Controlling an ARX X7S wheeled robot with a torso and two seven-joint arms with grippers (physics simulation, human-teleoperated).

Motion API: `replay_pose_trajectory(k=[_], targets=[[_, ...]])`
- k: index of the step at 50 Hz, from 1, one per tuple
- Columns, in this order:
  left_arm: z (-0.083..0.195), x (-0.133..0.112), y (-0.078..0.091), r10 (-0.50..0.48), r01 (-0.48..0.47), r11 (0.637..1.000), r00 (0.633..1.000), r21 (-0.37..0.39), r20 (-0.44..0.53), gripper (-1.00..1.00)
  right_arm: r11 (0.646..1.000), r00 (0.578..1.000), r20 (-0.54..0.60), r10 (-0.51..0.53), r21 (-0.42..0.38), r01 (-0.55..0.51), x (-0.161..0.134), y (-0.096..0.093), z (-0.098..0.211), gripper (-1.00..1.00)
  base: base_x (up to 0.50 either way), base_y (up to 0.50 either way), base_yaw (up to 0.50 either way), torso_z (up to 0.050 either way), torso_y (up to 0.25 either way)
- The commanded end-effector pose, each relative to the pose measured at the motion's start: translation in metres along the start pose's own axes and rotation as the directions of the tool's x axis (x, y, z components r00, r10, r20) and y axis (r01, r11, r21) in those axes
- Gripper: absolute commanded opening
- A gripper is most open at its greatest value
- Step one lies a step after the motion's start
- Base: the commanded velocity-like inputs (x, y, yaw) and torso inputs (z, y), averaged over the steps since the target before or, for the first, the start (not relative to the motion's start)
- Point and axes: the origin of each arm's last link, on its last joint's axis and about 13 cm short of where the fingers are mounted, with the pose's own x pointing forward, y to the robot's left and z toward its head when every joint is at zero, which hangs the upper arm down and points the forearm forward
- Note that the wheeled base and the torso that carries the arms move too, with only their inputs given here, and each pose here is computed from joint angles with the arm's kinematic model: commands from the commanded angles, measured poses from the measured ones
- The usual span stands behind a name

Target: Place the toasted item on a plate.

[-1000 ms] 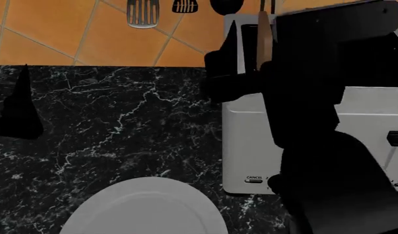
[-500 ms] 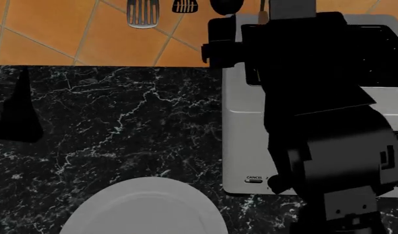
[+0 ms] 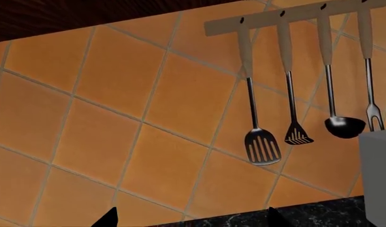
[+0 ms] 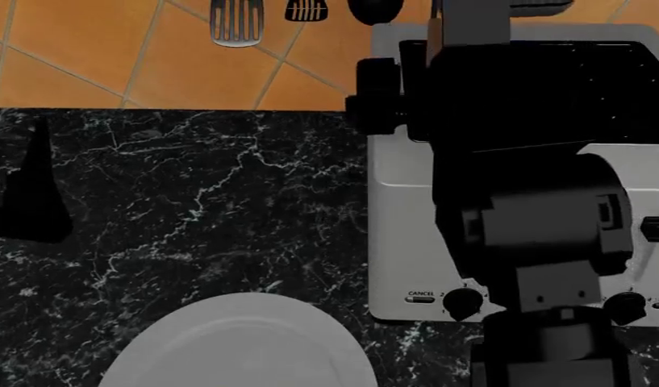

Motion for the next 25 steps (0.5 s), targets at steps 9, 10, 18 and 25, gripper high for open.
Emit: replay_pose_trajectory(k=[9,10,18,25], targets=[[0.001,-0.001,0.000,-0.003,0.003,1.000,1.000,0.002,-0.001,1.00,1.000,0.999,-0.050,-0.013,-0.017,0.012,0.013,0.000,-0.010,1.00,0.00,0.00,0.00,0.000,0.000],[0.000,0.000,0.000,-0.003,0.003,1.000,1.000,0.003,0.000,1.00,1.000,0.999,-0.052,-0.010,-0.016,0.010,0.014,0.000,-0.010,1.00,0.00,0.00,0.00,0.000,0.000],[-0.001,0.003,-0.001,-0.003,0.003,1.000,1.000,0.003,-0.001,1.00,1.000,0.997,-0.076,-0.010,-0.009,0.009,0.018,0.001,-0.017,1.00,0.00,0.00,0.00,0.000,0.000],[-0.001,-0.001,0.001,0.001,-0.001,1.000,1.000,0.002,-0.001,1.00,1.000,0.996,-0.084,-0.014,-0.017,0.012,0.017,0.001,-0.017,-1.00,0.00,0.00,0.00,0.000,0.000]])
